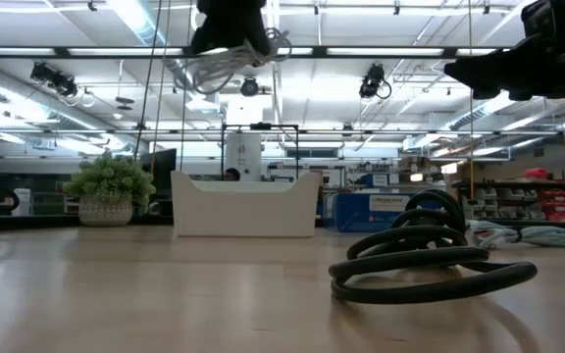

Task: Pick and place USB-C Cables
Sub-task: Put the white charger cable into the white bin

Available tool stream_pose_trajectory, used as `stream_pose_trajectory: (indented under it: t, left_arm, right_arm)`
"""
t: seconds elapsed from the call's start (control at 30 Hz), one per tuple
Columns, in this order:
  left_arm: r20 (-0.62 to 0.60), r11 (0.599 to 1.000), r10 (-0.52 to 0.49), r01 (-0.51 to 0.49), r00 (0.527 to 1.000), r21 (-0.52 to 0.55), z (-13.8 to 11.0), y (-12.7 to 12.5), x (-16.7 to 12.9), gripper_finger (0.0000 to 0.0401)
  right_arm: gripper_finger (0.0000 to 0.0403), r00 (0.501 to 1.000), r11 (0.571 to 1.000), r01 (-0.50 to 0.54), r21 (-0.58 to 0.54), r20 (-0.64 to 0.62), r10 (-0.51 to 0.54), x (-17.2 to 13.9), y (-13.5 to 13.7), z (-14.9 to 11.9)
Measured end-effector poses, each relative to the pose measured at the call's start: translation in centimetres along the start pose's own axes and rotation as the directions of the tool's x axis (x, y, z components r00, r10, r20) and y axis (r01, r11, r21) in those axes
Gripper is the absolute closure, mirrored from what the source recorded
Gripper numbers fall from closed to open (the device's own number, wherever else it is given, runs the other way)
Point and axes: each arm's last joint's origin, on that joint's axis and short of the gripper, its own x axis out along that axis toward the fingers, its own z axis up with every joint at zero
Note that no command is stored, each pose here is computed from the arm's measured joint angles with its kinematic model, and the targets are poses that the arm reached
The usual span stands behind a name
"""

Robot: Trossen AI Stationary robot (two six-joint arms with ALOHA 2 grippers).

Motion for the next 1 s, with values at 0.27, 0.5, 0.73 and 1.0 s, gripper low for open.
stream_pose_trajectory:
  t: [0.27,0.5,0.73,1.0]
  left_arm:
    - [0.003,0.973,0.057,-0.056,0.998,0.226,0.6,2.1,2.0,0.0285]
    - [-0.057,0.968,0.103,-0.087,0.993,0.236,-0.2,4.0,5.6,0.0285]
    - [-0.089,0.971,0.141,-0.12,0.986,0.206,-0.2,5.5,9.3,0.0285]
    - [-0.194,0.97,0.174,-0.134,0.965,0.204,-0.9,7.0,13.9,0.0285]
  right_arm:
    - [0.0275,1.0,1.0,-0.002,0.0,0.0,0.002,0.0,0.0,0.0]
    - [0.0275,1.0,1.0,-0.002,0.0,0.001,0.002,0.0,0.0,0.0]
    - [0.0275,1.0,1.0,-0.001,0.0,0.001,0.001,0.0,0.0,0.0]
    - [0.0275,1.0,1.0,-0.005,0.0,0.009,0.005,0.0,0.0,0.1]
